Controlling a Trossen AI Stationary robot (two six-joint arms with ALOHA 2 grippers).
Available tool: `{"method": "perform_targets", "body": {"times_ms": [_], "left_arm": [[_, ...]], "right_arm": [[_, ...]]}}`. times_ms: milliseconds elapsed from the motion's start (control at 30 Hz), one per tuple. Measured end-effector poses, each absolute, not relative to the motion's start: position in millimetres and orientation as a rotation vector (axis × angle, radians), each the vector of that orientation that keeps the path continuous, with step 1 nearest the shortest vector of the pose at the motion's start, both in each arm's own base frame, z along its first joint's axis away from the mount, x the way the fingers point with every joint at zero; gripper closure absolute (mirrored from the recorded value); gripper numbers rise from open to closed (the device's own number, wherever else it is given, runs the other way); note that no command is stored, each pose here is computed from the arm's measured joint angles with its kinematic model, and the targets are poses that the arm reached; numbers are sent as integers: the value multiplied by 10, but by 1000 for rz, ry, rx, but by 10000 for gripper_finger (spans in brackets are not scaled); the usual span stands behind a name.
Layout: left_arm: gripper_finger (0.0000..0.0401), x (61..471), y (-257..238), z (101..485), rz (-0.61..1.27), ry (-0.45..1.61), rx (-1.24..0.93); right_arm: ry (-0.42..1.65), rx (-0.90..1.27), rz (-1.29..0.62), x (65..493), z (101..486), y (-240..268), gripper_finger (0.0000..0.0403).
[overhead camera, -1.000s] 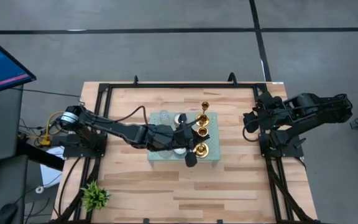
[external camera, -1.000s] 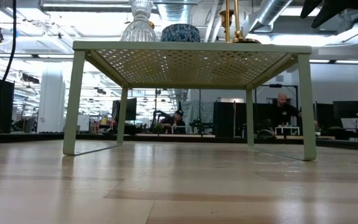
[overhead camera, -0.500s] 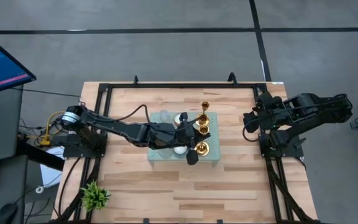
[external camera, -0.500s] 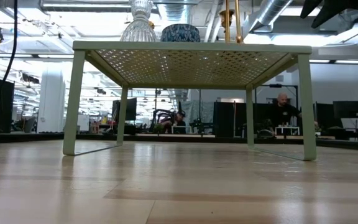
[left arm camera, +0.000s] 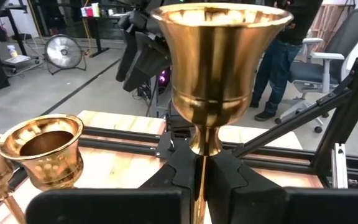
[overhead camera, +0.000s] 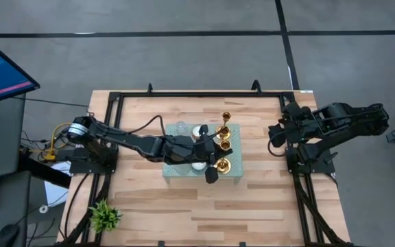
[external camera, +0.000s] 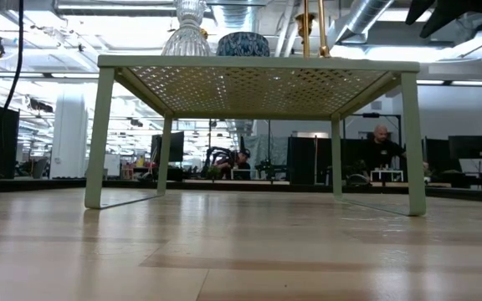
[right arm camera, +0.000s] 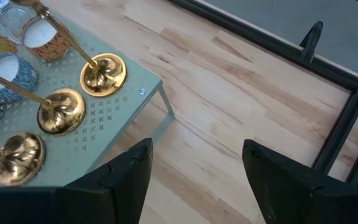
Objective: Pick & Place candle stick holders
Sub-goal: Align the gold candle holder with the other blue scented candle on the shelf
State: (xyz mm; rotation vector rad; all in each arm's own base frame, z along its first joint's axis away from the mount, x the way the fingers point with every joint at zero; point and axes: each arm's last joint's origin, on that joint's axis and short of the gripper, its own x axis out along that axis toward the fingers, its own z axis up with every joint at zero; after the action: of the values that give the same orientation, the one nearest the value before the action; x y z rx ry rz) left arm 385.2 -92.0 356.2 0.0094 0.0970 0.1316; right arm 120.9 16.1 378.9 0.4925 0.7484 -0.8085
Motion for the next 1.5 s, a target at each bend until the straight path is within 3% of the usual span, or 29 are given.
{"method": "perform_targets", "body": {"times_ms": [567,1500], "left_arm": [[344,3853,-910,3568,137,92,5],[180,3828,-863,3539,85,158,13]], "right_arm": [[753,497,-804,1210,3788,163,163],[789,524,-771,1210,3780,177,163]]}}
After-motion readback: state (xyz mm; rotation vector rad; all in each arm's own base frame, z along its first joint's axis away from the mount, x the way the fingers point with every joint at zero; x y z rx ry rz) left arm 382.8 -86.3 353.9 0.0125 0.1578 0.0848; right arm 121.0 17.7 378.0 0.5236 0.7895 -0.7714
